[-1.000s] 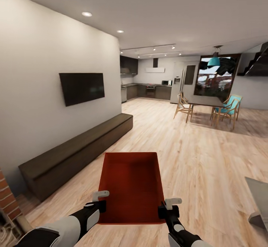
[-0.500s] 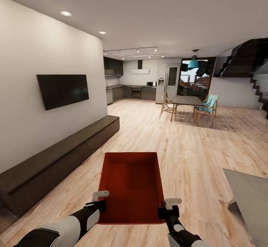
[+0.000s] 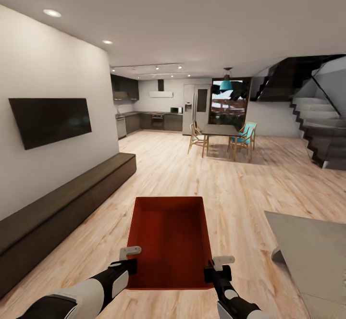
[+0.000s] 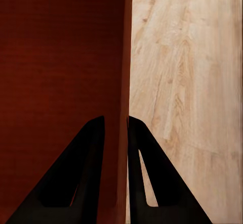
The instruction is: Move the two storage containers from the living room to the garage. In the garage, place one container on the floor and stack the other container on top of it (either order is fine).
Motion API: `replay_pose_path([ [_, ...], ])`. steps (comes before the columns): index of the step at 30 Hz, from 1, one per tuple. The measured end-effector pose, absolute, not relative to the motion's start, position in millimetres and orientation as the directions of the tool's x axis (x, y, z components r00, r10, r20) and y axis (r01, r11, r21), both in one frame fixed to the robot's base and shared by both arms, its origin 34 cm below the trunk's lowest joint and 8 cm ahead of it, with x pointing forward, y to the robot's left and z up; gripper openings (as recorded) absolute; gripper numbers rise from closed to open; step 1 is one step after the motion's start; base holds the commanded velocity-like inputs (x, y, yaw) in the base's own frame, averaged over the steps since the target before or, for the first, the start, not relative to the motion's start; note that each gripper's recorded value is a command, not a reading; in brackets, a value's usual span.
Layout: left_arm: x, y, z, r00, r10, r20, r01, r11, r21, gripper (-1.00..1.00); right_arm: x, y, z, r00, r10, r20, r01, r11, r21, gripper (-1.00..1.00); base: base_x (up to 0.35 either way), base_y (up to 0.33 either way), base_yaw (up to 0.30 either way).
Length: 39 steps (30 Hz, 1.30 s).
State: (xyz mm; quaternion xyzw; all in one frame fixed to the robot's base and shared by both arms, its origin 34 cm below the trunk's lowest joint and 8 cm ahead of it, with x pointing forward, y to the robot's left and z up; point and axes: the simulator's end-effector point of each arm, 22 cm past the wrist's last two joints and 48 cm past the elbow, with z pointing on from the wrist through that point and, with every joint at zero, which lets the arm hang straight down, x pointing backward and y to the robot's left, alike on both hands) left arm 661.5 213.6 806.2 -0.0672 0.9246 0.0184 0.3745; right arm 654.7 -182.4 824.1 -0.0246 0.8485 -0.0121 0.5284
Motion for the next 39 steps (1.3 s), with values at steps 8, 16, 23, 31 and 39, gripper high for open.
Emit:
replay_pose_path([
  [8,661.6,213.7,807.8,-0.709,-0.111,-0.697,-0.139,0.99,-0.017,-1.0,655.0,-182.3,825.8,-0.438,-0.055,-0.897,-0.03,0.998,-0.047,-1.0,0.287,0.0,-0.105],
  [16,661.8,214.2,808.0,-0.708,-0.111,-0.697,-0.139,0.99,-0.017,-1.0,655.2,-181.7,826.1,-0.438,-0.055,-0.897,-0.03,0.998,-0.047,-1.0,0.321,0.0,-0.002],
  [23,661.7,214.3,807.9,-0.708,-0.113,-0.697,-0.14,0.99,-0.018,-1.0,655.6,-181.6,826.4,-0.438,-0.057,-0.897,-0.031,0.998,-0.048,-1.0,0.321,0.0,0.0],
  [31,661.8,214.2,808.0,-0.708,-0.111,-0.697,-0.139,0.99,-0.017,-1.0,655.2,-181.8,826.2,-0.437,-0.055,-0.898,-0.03,0.998,-0.047,-1.0,0.321,0.0,0.0],
  [39,661.8,214.1,808.0,-0.708,-0.111,-0.697,-0.138,0.99,-0.017,-1.0,655.0,-181.9,825.9,-0.437,-0.055,-0.898,-0.029,0.998,-0.047,-1.0,0.321,0.0,0.0],
])
